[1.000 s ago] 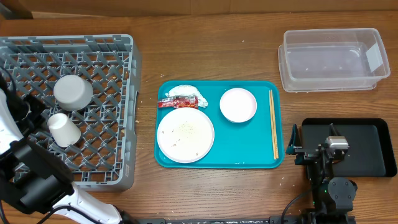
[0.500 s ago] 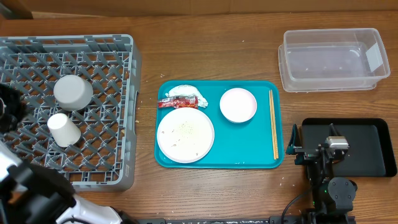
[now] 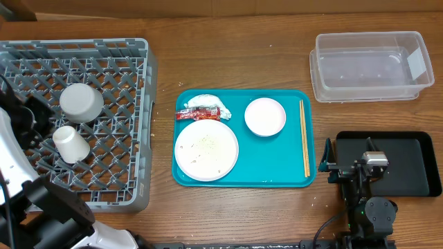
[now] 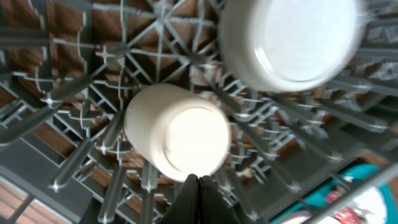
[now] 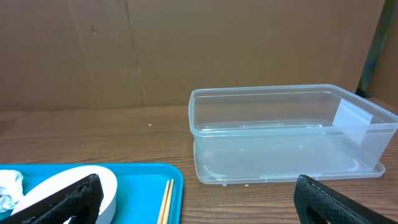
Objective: Sort waste into correct bins and load items into the dishwasher
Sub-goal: 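Open the left gripper and withdraw it from the white cup, then move the left gripper right over the teal tray to the pink bowl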
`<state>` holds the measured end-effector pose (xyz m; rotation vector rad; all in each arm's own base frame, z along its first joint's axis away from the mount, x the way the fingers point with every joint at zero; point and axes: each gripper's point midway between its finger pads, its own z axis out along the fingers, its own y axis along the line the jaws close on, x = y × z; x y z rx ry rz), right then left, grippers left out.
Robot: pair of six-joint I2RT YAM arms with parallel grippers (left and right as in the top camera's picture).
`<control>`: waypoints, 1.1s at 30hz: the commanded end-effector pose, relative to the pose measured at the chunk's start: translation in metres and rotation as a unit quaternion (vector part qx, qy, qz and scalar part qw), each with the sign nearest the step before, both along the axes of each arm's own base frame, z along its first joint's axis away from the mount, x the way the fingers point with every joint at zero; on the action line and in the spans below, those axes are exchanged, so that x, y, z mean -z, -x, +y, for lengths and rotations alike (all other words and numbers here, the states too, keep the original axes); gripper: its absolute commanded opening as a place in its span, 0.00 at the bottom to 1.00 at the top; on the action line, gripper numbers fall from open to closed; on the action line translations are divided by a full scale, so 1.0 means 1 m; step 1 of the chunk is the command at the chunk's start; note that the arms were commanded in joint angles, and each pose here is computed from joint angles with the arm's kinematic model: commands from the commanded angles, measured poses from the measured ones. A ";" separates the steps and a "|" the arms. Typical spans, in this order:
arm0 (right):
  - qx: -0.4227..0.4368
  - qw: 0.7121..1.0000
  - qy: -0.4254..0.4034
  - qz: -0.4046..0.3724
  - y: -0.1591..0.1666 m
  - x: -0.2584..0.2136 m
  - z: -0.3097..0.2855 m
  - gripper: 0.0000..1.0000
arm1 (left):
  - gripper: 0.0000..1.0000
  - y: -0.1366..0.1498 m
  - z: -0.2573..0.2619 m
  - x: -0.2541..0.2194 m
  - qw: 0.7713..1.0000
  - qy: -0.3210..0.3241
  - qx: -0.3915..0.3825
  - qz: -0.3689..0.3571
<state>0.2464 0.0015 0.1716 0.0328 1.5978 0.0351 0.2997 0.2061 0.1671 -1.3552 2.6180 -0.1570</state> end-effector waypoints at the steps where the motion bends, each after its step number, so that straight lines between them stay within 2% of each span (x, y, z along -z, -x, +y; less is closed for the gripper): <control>1: 0.000 1.000 0.002 -0.003 0.000 0.001 0.000 0.99 | 0.04 0.007 0.005 0.020 1.000 -0.009 0.006 0.022; 7: 0.000 1.000 0.002 -0.003 0.000 0.001 0.000 0.99 | 0.04 0.007 0.007 0.024 1.000 -0.013 0.006 0.023; 13: 0.000 1.000 0.002 -0.003 0.000 0.001 0.000 1.00 | 0.04 0.021 0.012 0.034 0.998 -0.029 -0.009 0.060; 18: 0.000 1.000 0.002 -0.003 0.000 0.001 0.000 1.00 | 0.04 0.031 0.003 0.056 0.997 -0.011 -0.008 0.078; 22: 0.000 1.000 0.002 -0.003 0.000 0.001 0.000 0.99 | 0.04 0.030 -0.002 0.053 0.997 0.001 -0.006 0.072; 27: 0.000 1.000 0.002 -0.003 0.000 0.001 0.000 1.00 | 0.04 0.007 -0.007 0.009 1.000 0.022 0.000 0.013; 31: 0.000 1.000 0.002 -0.003 0.000 0.001 0.000 1.00 | 0.04 -0.021 -0.021 -0.056 0.995 0.051 0.017 -0.081; 33: 0.000 1.000 0.002 -0.003 0.000 0.001 0.000 1.00 | 0.04 -0.035 -0.034 -0.093 0.986 0.076 0.035 -0.144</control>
